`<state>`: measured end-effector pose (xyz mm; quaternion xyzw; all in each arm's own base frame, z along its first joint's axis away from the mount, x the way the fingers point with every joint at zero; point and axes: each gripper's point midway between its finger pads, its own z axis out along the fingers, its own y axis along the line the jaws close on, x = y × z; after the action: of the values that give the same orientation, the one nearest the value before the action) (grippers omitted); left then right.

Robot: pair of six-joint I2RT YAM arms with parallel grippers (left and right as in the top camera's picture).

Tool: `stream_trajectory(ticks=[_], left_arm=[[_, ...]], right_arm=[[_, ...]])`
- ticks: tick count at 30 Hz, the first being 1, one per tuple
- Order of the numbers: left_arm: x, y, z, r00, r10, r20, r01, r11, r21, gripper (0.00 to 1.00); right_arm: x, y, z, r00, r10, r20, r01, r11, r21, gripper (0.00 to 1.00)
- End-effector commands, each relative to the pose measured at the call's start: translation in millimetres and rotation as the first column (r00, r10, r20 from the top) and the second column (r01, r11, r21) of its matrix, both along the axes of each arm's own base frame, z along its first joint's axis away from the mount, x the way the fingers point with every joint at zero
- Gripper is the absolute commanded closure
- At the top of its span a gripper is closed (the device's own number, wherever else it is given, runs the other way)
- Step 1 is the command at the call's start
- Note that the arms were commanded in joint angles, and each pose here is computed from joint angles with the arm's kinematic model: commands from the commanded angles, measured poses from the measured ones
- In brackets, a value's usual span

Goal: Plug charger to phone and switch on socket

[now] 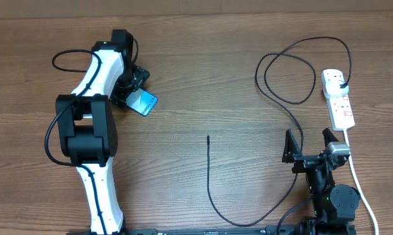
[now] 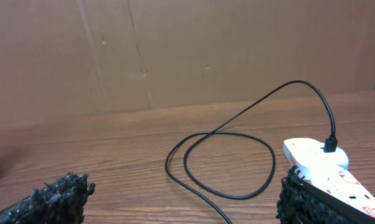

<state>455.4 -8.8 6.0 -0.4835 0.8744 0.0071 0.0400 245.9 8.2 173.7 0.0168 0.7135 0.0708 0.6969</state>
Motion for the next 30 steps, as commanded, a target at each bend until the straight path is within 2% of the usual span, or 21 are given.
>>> stream_trajectory(ticks=[1,30], left_arm=[[-7.1,-1.7,-16.1,0.999,0.007,-0.041,-0.006,1.000,0.011,0.00],[-9.5,-2.0,-21.7,0.998,0.007,-0.058,-0.006,1.000,0.008,0.00]], right_arm=[[-0.1,2.3,-1.5,1.000,0.010,0.006,-0.010,1.000,-0.005,0.00],[-0.1,2.3,-1.5,1.000,0.010,0.006,-0.010,1.000,-0.005,0.00]])
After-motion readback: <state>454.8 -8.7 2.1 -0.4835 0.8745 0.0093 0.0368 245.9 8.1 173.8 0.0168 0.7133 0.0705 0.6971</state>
